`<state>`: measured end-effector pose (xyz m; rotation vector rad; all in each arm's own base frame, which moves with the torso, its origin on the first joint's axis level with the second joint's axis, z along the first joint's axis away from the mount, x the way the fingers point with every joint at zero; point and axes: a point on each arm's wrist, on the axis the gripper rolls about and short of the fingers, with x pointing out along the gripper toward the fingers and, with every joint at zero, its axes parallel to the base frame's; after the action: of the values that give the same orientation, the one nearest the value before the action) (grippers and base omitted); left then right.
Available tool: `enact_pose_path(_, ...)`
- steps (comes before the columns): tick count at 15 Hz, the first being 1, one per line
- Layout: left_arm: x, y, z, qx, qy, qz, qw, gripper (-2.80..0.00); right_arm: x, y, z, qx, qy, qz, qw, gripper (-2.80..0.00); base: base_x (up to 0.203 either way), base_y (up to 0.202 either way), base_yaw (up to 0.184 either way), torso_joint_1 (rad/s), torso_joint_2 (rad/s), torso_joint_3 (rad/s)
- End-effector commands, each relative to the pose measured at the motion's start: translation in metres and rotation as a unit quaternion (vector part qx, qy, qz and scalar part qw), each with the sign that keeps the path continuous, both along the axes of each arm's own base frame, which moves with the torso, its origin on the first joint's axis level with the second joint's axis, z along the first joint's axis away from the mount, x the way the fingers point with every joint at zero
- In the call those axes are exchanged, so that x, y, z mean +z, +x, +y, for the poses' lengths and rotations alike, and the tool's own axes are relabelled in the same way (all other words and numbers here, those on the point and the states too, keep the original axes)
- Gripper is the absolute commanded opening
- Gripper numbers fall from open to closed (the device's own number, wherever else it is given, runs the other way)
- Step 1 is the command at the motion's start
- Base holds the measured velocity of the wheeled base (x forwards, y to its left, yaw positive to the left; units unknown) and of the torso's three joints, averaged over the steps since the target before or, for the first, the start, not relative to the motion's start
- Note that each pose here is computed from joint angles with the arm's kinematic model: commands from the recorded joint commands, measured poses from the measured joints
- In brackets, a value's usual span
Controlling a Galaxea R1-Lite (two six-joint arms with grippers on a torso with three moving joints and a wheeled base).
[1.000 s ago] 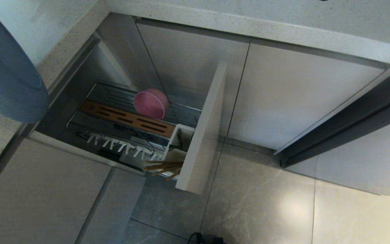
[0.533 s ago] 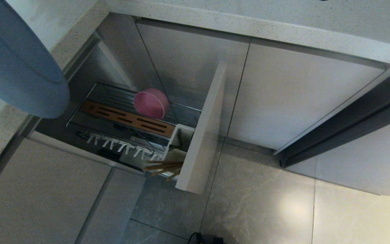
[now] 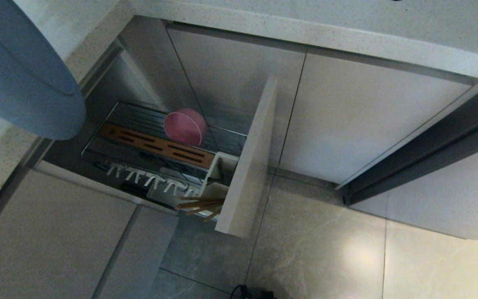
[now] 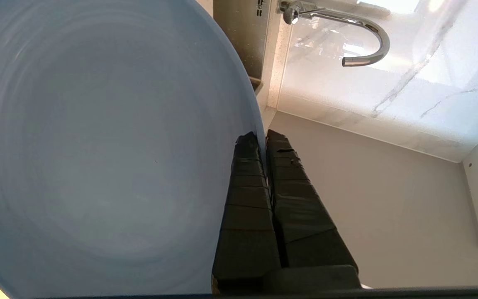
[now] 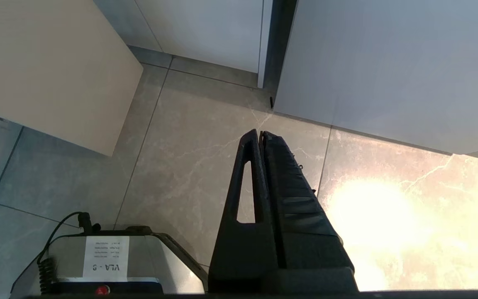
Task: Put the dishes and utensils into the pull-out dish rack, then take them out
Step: Pick up the plate and place it in the cupboard
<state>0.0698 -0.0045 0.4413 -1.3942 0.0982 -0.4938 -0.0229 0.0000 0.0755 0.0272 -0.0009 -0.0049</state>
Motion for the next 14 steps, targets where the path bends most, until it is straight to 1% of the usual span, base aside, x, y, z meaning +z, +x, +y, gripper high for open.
enact_pose_path(1, 0.0002, -0.0007, -0.0001, -0.002, -0.003, 0.001, 1.0000, -2.80, 0.0000, -0.0001, 0.0000, 0.000, 0.000, 0.000, 1.000, -2.80, 0.000, 0.000, 0.000, 0.000, 0.00, 0.000)
enact_pose_path(14, -0.0003, 0.0000, 0.0000, -0.003, -0.006, 0.005, 1.0000, -2.80, 0.0000, -0.0001, 0.0000, 0.000, 0.000, 0.000, 1.000, -2.80, 0.000, 0.000, 0.000, 0.000, 0.00, 0.000)
